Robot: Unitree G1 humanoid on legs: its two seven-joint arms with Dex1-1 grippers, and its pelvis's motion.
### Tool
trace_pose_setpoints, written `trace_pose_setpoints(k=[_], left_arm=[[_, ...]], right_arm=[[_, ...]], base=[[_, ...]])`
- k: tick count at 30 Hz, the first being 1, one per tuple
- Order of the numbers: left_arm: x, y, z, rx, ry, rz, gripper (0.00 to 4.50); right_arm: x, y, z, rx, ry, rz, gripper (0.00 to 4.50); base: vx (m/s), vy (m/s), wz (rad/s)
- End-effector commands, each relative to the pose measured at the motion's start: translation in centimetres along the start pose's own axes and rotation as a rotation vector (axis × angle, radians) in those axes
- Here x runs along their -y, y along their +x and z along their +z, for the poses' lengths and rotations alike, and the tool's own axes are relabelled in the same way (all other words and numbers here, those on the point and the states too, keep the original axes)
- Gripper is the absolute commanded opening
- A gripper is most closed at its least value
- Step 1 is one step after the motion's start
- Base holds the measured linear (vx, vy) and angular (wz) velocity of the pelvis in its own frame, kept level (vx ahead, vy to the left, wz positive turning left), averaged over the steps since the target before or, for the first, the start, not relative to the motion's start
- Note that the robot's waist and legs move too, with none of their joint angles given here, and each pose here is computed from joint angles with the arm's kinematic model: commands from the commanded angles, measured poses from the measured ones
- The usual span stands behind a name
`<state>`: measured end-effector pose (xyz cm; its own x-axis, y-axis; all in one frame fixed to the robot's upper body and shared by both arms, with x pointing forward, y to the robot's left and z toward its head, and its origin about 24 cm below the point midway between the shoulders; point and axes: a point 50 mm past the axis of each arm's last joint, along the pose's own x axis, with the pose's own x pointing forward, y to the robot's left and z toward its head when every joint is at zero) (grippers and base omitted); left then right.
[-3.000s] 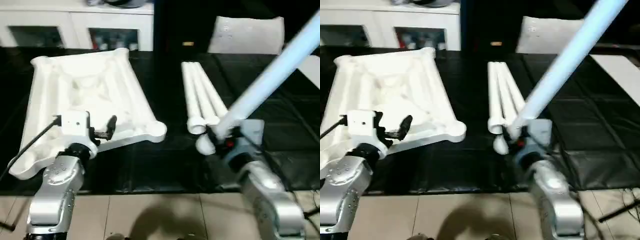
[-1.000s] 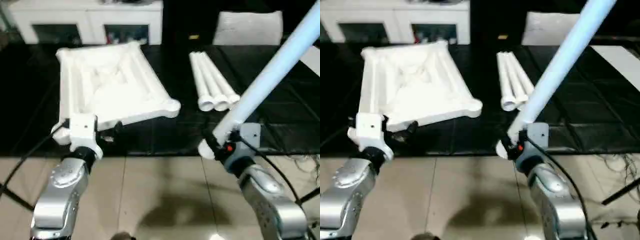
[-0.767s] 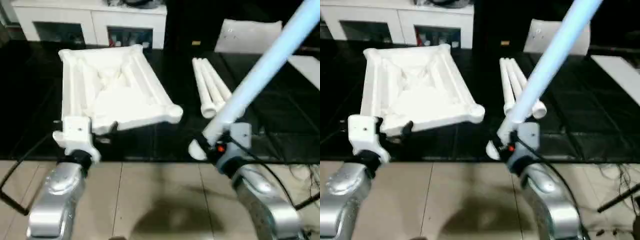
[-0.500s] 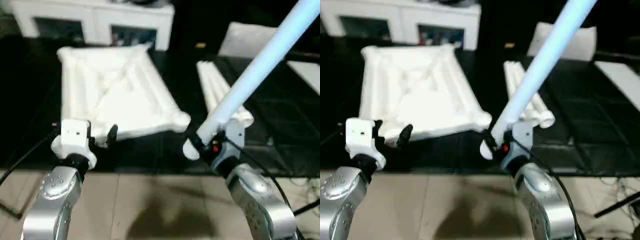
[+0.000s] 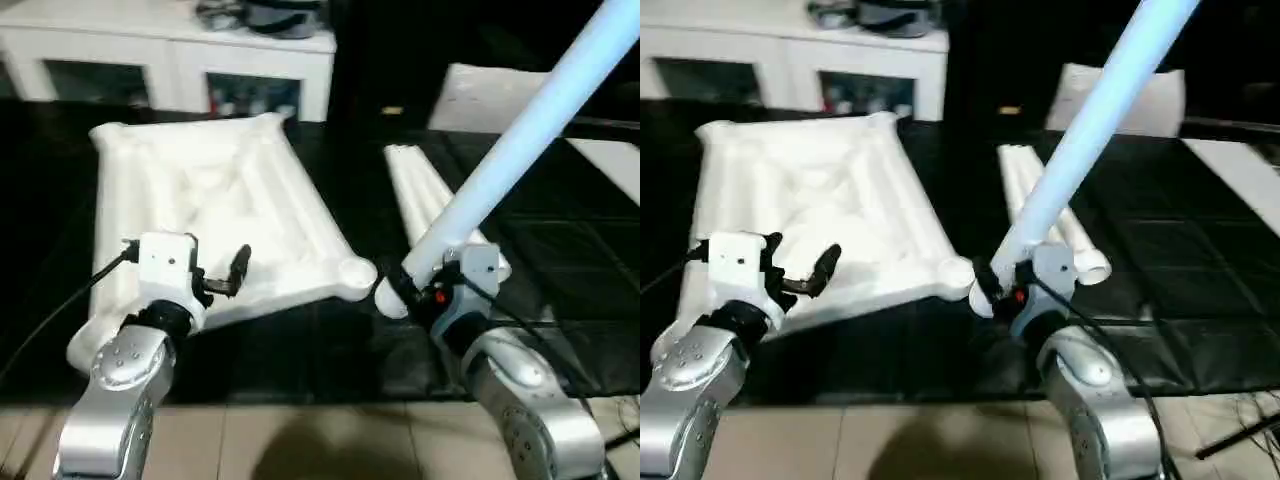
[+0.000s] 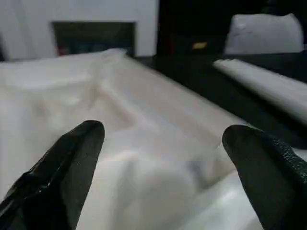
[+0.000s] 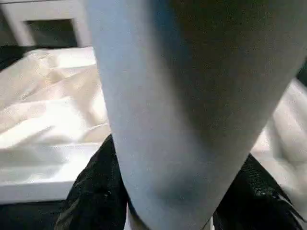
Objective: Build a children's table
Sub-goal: Move to table
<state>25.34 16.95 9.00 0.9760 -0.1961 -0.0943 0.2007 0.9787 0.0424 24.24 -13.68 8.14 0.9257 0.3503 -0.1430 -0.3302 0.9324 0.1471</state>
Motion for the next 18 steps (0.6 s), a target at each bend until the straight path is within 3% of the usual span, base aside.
trace_pose_setpoints(k=[1,9,14,18], left_arm=[[0.9,0.3,0.1,0.005,-0.008,-0.032,4.5],[2.2,1.1,-0.2,-0.009,-0.067,-0.18,4.5],[2.8,2.3,-0.2,-0.044,0.014,-0.266,4.5],[3.7,2.9,-0.8,-0.119,0.059,-0.438,4.5]], right_arm=[[0.6,-0.2,0.5,0.016,-0.012,-0.025,1.9],[1.1,-0.2,0.8,0.046,0.01,-0.036,1.89],[1.8,-0.3,1.2,0.066,0.007,-0.056,1.89],[2.3,0.0,1.8,0.108,0.006,-0.062,1.89]], base=[[0.108,-0.026,0.03],[0.102,0.018,-0.04],[-0.015,-0.004,0.0],[-0.084,-0.022,-0.01]])
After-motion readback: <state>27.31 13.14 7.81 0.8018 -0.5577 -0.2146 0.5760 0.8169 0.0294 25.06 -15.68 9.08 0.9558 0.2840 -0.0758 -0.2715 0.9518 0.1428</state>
